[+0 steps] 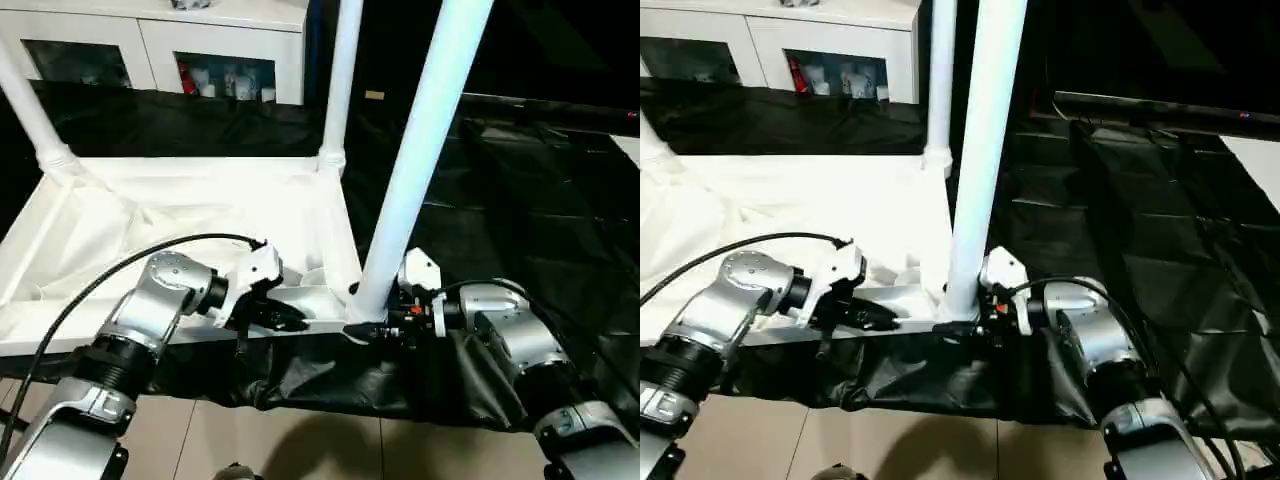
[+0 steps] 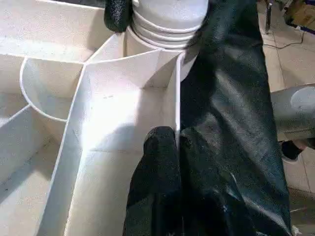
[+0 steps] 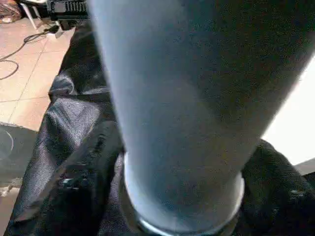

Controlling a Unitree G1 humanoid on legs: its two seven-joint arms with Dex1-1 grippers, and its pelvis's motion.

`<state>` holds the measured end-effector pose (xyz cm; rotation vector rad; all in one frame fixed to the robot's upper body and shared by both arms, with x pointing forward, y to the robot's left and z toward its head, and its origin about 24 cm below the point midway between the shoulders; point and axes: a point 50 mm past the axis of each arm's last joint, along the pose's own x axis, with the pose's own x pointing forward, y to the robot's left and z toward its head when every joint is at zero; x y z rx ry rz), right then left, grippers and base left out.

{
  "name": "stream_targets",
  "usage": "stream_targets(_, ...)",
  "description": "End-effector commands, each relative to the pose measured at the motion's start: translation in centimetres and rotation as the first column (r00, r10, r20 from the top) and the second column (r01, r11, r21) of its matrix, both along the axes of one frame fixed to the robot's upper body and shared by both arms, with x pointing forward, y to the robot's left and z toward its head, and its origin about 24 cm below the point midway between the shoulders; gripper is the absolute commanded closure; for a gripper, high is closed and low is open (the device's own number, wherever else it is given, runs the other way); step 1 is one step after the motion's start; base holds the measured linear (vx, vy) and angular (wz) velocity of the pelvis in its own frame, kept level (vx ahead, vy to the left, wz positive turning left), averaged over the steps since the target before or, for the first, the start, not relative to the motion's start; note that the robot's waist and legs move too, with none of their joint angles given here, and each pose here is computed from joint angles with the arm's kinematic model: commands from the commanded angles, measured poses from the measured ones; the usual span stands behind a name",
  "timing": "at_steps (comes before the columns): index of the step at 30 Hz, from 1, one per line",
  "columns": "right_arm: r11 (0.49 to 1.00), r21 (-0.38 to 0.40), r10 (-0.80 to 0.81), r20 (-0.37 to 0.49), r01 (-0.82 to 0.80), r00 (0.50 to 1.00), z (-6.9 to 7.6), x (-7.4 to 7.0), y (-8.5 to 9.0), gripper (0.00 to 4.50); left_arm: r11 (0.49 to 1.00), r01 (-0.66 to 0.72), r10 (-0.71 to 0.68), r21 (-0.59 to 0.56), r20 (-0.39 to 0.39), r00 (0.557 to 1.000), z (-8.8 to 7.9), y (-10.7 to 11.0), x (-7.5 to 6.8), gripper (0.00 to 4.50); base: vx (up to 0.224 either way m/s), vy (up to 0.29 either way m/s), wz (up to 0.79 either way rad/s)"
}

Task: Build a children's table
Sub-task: Rotate leg to tighten

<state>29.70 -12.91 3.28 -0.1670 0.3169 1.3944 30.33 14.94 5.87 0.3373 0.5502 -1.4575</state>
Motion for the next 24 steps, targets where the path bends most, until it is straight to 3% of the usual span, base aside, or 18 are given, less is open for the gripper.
stream_targets(1, 0.994, -0.017, 0.103, -0.084, -0.104, 0.991, -1.7, -1.5, 1.8, 1.29, 0.998, 0.038, -0.035, -0.053, 0.052, 0.998, 1.2, -1.6, 0.4, 4.5, 0.0, 0.0, 0.0)
stream_targets(2, 0.997, -0.012, 0.078, -0.083, -0.079, 0.993, -1.9, -1.5, 2.1, 1.53, 0.999, 0.01, -0.007, -0.053, 0.059, 0.998, 0.9, -1.7, 0.5, 4.5, 0.0, 0.0, 0.0)
stream_targets(6, 0.997, -0.014, -0.08, -0.074, 0.079, 0.994, -2.6, -0.9, 2.7, 1.71, 0.993, -0.09, 0.096, -0.077, 0.083, 0.992, 0.6, -2.5, 1.0, 4.5, 0.0, 0.0, 0.0)
stream_targets(8, 0.973, -0.022, -0.232, -0.052, 0.231, 0.971, -2.9, -0.1, 3.2, 1.75, 0.984, -0.158, 0.167, -0.085, 0.112, 0.98, 0.4, -3.2, 1.4, 4.5, 0.0, 0.0, 0.0)
stream_targets(11, 0.85, 0.033, -0.52, -0.106, 0.525, 0.848, -3.3, 1.2, 5.1, 1.8, 0.959, -0.263, 0.277, -0.105, 0.152, 0.949, 0.2, -5.3, 2.1, 4.5, 0.0, 0.0, 0.0)
stream_targets(15, 0.786, 0.024, -0.613, -0.102, 0.618, 0.784, -3.2, 1.8, 6.7, 1.81, 0.942, -0.305, 0.327, -0.143, 0.166, 0.931, 0.4, -7.2, 2.4, 4.5, 0.0, 0.0, 0.0)
stream_targets(18, 0.786, 0.041, -0.613, -0.079, 0.617, 0.786, -2.8, 1.9, 7.6, 1.81, 0.942, -0.297, 0.321, -0.154, 0.17, 0.932, 0.3, -8.2, 2.2, 4.5, 0.0, 0.0, 0.0)
stream_targets(19, 0.785, 0.042, -0.616, -0.059, 0.618, 0.786, -2.7, 1.9, 7.7, 1.26, 0.942, -0.298, 0.322, -0.155, 0.17, 0.931, 0.2, -8.3, 2.1, 4.5, 0.0, 0.0, 0.0)
stream_targets(24, 0.799, 0.074, -0.594, -0.049, 0.596, 0.803, -2.1, 2.4, 6.4, 0.82, 0.948, -0.272, 0.3, -0.168, 0.18, 0.937, 0.2, -8.1, 1.8, 4.5, 0.0, 0.0, 0.0)
